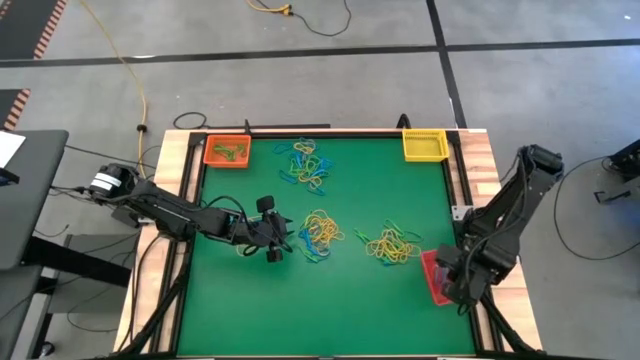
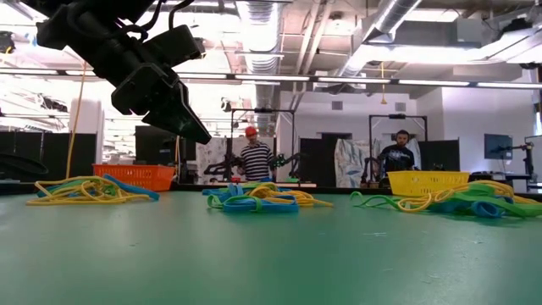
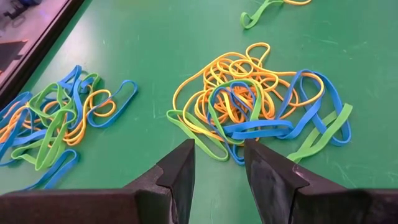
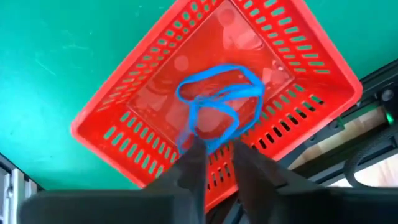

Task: Sort rubber bands into baskets
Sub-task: Put the blue rubber band into the red bin

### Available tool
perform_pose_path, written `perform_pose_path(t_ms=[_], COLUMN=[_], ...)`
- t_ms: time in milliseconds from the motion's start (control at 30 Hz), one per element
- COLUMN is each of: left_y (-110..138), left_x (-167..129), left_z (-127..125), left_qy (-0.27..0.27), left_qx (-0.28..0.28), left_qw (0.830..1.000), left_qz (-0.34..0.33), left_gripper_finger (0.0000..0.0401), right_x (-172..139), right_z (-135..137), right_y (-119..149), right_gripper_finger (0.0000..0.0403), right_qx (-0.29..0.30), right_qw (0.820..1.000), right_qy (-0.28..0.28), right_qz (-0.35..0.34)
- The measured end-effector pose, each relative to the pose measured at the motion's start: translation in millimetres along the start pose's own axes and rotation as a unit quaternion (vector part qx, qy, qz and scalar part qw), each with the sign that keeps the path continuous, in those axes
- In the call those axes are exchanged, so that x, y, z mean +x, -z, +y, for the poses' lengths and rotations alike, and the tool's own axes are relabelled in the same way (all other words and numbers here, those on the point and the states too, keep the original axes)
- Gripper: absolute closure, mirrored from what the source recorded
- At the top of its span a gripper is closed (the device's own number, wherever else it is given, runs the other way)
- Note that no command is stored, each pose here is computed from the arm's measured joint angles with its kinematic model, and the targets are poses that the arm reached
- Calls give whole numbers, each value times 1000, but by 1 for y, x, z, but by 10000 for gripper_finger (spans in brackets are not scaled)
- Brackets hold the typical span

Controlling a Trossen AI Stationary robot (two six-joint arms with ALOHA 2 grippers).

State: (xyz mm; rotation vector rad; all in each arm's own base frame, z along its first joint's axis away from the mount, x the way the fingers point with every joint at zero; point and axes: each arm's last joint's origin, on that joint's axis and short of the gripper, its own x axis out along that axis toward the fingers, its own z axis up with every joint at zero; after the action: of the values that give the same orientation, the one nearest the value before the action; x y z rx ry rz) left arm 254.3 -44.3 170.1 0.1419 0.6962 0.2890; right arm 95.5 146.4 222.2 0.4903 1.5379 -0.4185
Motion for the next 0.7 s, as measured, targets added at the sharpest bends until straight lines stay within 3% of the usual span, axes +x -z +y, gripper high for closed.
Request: perform_pose_path(t_ms=[300, 467, 700], left_y=[0, 0, 0], left_x=[0, 0, 0], left_z=[0, 0, 0], left_qy=[0, 0, 0], left_qx=[0, 0, -3], left_qw=[1000, 1000, 1000], left_qz=[0, 0, 0], left_gripper_finger=[273, 273, 273], right_x=[-24, -40, -48], right_z=[3, 8, 18], right_y=[-9, -26, -66], right_gripper_finger=[226, 228, 229], right_qx=[-17, -53, -124], right_qw=[1000, 991, 961], right_qy=[-7, -20, -42], right_qz=[-19, -119, -242])
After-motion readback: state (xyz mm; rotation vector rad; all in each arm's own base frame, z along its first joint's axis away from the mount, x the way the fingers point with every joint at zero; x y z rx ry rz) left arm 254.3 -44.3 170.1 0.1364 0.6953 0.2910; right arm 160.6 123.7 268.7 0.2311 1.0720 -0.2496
